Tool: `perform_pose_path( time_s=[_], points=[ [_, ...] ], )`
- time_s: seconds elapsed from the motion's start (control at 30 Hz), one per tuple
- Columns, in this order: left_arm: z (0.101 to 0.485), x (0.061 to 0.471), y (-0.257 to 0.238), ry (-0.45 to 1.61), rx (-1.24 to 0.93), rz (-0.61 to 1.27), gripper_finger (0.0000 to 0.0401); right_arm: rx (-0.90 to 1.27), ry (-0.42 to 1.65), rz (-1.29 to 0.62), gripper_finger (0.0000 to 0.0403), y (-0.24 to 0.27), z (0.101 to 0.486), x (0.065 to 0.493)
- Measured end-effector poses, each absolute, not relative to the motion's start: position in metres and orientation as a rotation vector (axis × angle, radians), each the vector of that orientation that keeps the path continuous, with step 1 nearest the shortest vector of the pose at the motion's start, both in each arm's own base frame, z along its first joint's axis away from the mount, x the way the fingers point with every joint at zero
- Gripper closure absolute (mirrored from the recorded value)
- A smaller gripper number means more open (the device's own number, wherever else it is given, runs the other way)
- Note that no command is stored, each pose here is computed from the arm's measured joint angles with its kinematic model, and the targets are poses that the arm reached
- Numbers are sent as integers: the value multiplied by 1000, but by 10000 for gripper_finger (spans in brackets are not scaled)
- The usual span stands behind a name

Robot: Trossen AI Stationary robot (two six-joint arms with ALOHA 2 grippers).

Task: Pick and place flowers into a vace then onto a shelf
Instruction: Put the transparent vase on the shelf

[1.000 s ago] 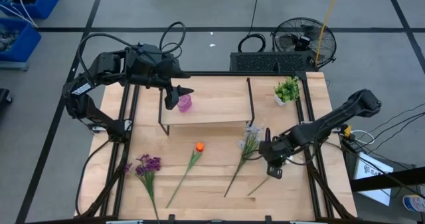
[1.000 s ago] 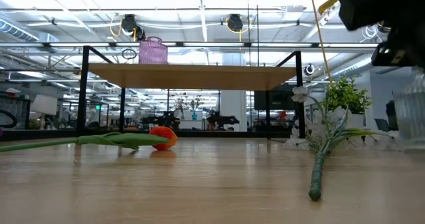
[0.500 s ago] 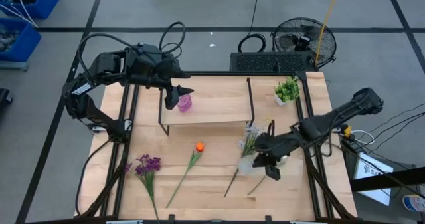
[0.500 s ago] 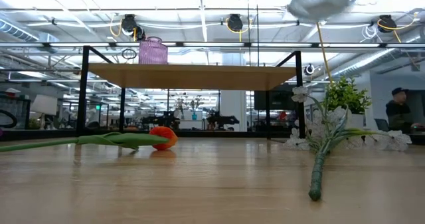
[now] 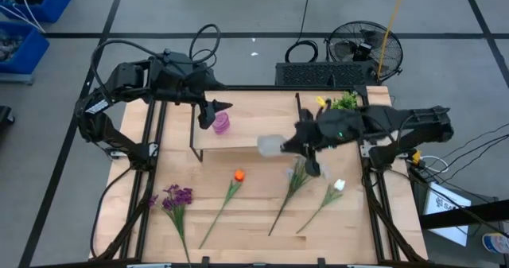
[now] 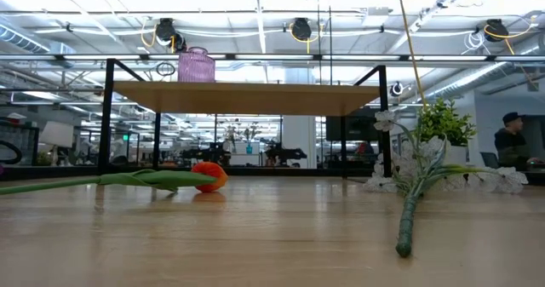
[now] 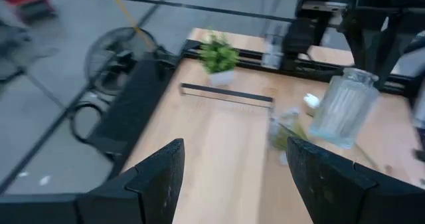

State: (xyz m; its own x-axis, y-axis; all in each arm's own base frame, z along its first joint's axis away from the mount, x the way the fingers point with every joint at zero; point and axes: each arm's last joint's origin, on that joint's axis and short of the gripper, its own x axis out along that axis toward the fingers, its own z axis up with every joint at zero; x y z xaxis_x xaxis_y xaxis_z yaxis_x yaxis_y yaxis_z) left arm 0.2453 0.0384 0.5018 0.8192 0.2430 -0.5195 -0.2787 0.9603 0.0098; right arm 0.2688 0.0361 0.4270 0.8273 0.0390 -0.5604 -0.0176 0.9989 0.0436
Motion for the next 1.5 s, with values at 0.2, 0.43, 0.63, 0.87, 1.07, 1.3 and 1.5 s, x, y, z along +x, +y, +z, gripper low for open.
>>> perform_pose_path(
  time_s=[0.2,0.43,0.63,0.87,1.07,1.3,1.5],
  points=[
    [508,234,43,520,7,442,130,-56,805,-55,386,2,434,287],
    [509,227,46,531,28,539,130,-47,1017,-145,380,-40,389,327],
    [507,226,46,555,31,535,130,-46,1111,-161,381,-59,362,345],
    [507,226,46,558,36,532,130,-31,1191,-168,383,-65,352,345],
    [507,226,46,560,45,526,130,-38,1198,-158,373,-66,354,343],
    [507,227,45,560,42,515,130,-30,1200,-168,357,-70,353,342],
    [507,227,45,560,40,508,130,-45,1204,-164,324,-75,353,341]
  ],
)
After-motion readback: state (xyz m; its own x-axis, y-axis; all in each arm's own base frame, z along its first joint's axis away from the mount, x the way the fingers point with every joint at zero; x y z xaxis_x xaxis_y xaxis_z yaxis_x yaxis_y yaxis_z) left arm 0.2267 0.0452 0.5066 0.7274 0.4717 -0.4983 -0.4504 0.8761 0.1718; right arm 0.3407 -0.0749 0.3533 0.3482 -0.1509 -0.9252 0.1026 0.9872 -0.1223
